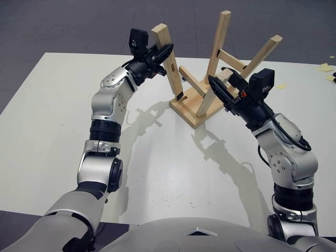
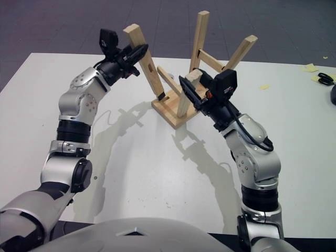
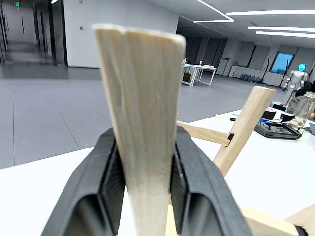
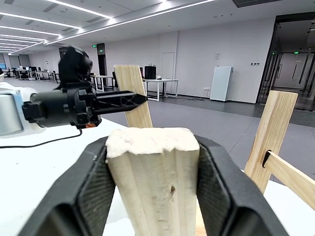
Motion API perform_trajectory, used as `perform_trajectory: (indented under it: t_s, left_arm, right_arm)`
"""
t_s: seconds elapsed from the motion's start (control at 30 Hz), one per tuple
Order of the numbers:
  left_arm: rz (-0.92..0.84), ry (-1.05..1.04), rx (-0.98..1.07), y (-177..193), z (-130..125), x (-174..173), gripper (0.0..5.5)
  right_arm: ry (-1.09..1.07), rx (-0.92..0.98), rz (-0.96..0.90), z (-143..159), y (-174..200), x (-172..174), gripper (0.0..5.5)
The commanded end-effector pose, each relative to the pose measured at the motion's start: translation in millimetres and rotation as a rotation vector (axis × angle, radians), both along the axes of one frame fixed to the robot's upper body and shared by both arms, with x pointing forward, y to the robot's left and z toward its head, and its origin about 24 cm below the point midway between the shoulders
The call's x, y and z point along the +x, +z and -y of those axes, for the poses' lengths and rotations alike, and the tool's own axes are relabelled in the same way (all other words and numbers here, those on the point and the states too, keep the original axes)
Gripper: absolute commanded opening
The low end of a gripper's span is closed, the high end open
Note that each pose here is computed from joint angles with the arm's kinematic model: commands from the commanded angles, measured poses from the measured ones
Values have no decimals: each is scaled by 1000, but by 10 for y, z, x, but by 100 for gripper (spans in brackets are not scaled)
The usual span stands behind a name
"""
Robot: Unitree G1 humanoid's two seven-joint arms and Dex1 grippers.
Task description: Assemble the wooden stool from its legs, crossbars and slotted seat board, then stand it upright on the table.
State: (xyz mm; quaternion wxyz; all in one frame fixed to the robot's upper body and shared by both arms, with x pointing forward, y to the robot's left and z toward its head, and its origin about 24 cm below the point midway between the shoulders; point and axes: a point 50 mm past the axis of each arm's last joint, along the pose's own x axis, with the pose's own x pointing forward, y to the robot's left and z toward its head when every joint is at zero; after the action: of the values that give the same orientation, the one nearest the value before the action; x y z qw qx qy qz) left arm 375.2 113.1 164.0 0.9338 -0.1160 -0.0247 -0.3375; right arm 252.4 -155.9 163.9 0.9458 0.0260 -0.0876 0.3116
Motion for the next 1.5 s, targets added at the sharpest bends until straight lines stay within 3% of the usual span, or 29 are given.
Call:
perform_trajectory:
  t_s: [0.03,0.37,0.87,1.3,1.5]
  left_arm:
    - [11,-16,-67,150,7,73,104]
    - [0,-34,-140,257,-94,141,104]
    - [-67,-37,8,85,-218,-87,104]
    - [-143,-24,-132,45,-181,-17,104]
    - [-121,-72,34,-22,-155,-33,104]
  right_arm:
    - [4,-12,-43,23,-84,-12,221]
    - [55,21,-56,22,-19,-29,221]
    - [45,32,-49,-29,45,-119,221]
    - [49,24,-51,-56,-1,-102,219]
    - [45,25,-50,-62,-7,-103,219]
